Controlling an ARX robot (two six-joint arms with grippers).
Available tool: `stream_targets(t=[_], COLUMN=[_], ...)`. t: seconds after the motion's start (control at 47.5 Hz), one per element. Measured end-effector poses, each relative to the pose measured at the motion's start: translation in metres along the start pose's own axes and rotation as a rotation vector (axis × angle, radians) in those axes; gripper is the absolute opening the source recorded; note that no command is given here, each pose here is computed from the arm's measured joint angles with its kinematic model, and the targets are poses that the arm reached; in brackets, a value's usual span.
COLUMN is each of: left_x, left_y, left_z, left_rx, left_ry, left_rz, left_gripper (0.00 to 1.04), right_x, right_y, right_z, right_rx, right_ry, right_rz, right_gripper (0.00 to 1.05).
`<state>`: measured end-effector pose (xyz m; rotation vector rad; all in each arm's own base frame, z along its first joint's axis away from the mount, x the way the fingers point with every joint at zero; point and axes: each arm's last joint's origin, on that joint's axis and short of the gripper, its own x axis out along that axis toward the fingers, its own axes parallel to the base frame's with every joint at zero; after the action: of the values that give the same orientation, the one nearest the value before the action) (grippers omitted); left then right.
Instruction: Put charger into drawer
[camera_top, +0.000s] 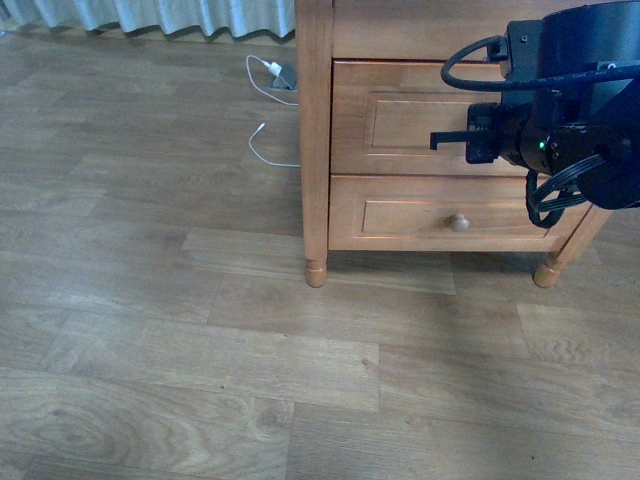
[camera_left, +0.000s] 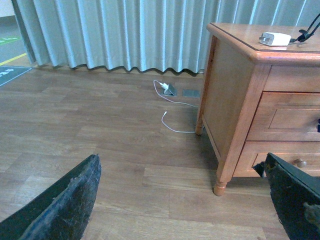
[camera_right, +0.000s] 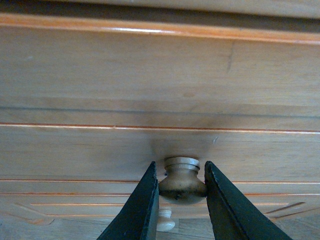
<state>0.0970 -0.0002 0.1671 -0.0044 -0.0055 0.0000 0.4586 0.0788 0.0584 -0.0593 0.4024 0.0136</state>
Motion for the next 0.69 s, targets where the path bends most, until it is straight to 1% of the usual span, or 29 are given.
stream_targets(t=[0.442, 0.589, 0.694], left_x=[0.0, 0.0, 0.0], left_y=[0.0, 0.0, 0.0], left_z=[0.0, 0.0, 0.0], left_rx=[0.0, 0.0, 0.0], left_ry=[0.0, 0.0, 0.0], left_rz=[0.0, 0.0, 0.0], left_gripper=[0.99, 0.99, 0.99], right_x=[-0.003, -0.015, -0.033], right_y=[0.0, -0.002, -0.002], right_z=[-0.004, -0.005, -0.011], right_rx=[0.0, 0.007, 0.019], right_ry=[0.013, 0.024, 0.052], right_rz=[0.011, 0.034, 0.047], right_gripper=[0.22, 0.21, 0.21])
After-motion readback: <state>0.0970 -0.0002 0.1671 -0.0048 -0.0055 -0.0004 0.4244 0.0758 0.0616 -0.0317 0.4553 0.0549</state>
